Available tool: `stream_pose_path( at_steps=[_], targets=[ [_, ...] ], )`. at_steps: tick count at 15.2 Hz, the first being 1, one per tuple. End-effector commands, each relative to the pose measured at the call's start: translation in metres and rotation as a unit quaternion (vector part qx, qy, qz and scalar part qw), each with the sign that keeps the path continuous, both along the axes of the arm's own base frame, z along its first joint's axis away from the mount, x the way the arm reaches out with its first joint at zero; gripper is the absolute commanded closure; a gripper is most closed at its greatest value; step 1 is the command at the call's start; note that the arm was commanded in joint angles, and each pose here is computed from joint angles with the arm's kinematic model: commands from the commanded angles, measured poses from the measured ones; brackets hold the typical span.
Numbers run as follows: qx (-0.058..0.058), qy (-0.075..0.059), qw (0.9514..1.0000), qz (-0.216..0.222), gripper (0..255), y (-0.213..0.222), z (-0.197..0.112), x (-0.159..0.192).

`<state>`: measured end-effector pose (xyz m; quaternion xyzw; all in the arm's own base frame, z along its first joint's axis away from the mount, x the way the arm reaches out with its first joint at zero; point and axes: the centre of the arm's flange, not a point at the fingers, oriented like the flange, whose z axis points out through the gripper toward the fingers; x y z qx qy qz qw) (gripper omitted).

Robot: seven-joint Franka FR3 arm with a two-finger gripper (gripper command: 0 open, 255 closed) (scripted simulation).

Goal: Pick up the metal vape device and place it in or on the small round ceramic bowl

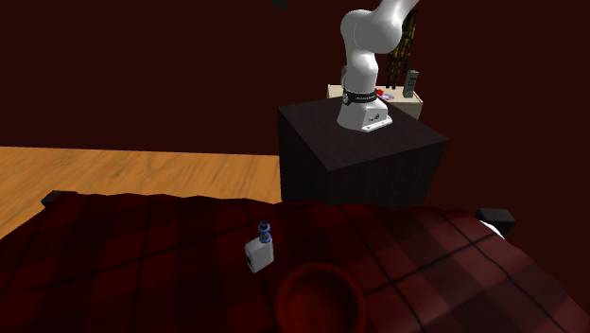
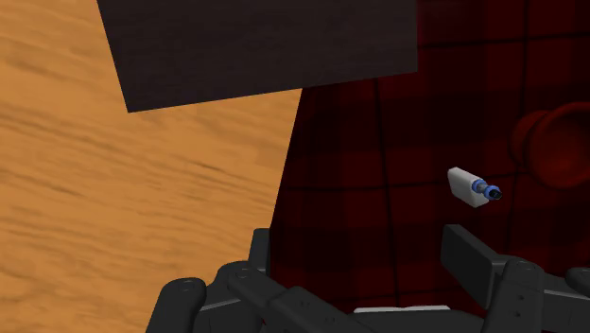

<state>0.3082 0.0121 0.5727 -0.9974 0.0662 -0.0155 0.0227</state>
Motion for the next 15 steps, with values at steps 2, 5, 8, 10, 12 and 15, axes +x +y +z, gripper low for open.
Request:
stream_pose_path(
  at_steps=[2,5,8,10,12,15],
  targets=[
    [-0.001,0.003,1.0,0.004,0,0.008,-0.008,0.008],
    [-0.003,0.011,0.9998,0.016,0,0.031,-0.033,0.031],
    [-0.006,0.018,0.9994,0.028,0,0.055,-0.059,0.054],
    [-0.008,0.024,0.9991,0.035,0,0.071,-0.076,0.068],
    [-0.01,0.029,0.9986,0.043,0,0.087,-0.093,0.082],
    [-0.012,0.037,0.9977,0.055,0,0.112,-0.12,0.102]
  ],
)
